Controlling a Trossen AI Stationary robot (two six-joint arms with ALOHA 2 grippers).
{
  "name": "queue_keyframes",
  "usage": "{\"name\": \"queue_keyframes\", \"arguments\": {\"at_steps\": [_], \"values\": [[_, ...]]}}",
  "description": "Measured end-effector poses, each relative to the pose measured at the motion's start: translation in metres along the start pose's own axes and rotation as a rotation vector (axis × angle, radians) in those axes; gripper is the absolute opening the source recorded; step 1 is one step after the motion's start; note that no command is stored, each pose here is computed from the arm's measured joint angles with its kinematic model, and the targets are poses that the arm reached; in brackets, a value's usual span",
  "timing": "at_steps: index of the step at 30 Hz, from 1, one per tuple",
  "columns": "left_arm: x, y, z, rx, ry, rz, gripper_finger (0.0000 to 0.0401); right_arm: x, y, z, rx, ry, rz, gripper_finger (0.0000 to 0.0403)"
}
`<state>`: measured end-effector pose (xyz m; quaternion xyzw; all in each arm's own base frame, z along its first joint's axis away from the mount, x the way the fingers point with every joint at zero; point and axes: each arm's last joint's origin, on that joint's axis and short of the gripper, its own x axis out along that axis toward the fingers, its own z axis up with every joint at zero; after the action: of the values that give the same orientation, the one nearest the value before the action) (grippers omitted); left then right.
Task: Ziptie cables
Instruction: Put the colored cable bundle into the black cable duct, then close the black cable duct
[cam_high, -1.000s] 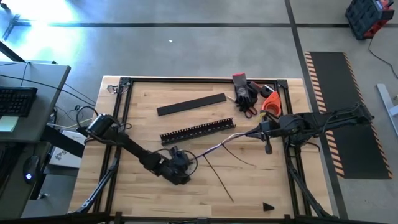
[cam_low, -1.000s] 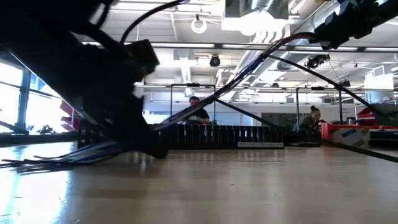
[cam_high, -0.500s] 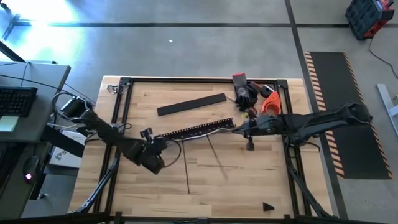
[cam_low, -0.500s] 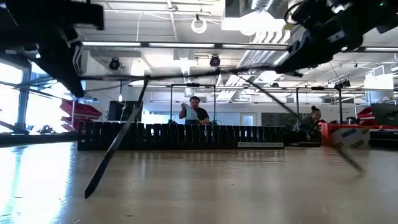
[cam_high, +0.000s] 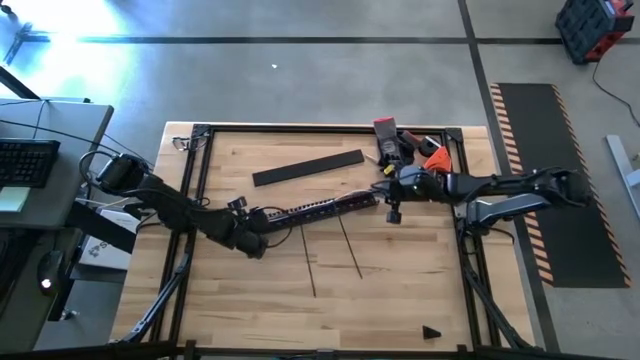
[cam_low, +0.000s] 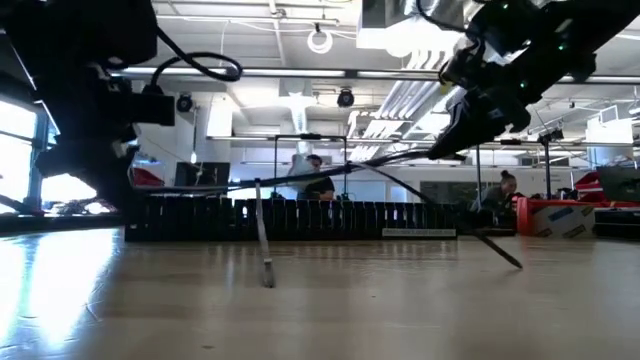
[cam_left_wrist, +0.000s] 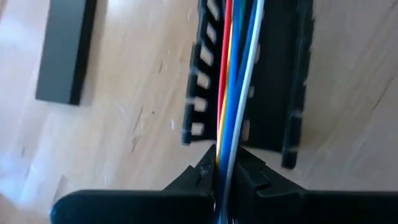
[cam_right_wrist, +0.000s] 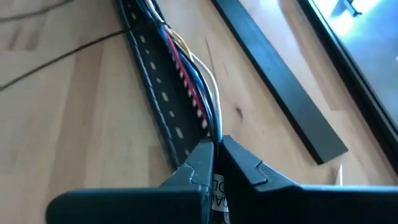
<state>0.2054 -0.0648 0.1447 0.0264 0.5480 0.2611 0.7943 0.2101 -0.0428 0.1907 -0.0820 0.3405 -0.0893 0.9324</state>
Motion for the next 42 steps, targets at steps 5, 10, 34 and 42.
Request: {"name": "queue_keyframes", "arguments": {"at_steps": [5, 10, 34, 42], "values": [[0.004, 0.000, -0.008, 0.011, 0.057, -0.046, 0.0015, 0.007, -0.014, -0.008, 0.003, 0.044, 0.002, 0.0000], [0.001, -0.003, -0.010, -0.011, 0.094, -0.106, 0.0061, 0.013, -0.022, -0.016, -0.007, 0.090, 0.037, 0.0000], [-0.043, 0.001, 0.013, -0.352, -0.524, 0.127, 0.0101, 0.013, -0.037, 0.010, -0.078, 0.248, 0.040, 0.0237], [-0.005, 0.042, -0.003, -0.465, -0.538, -0.079, 0.0101, 0.055, -0.075, 0.068, -0.140, -0.256, 0.115, 0.0282]]}}
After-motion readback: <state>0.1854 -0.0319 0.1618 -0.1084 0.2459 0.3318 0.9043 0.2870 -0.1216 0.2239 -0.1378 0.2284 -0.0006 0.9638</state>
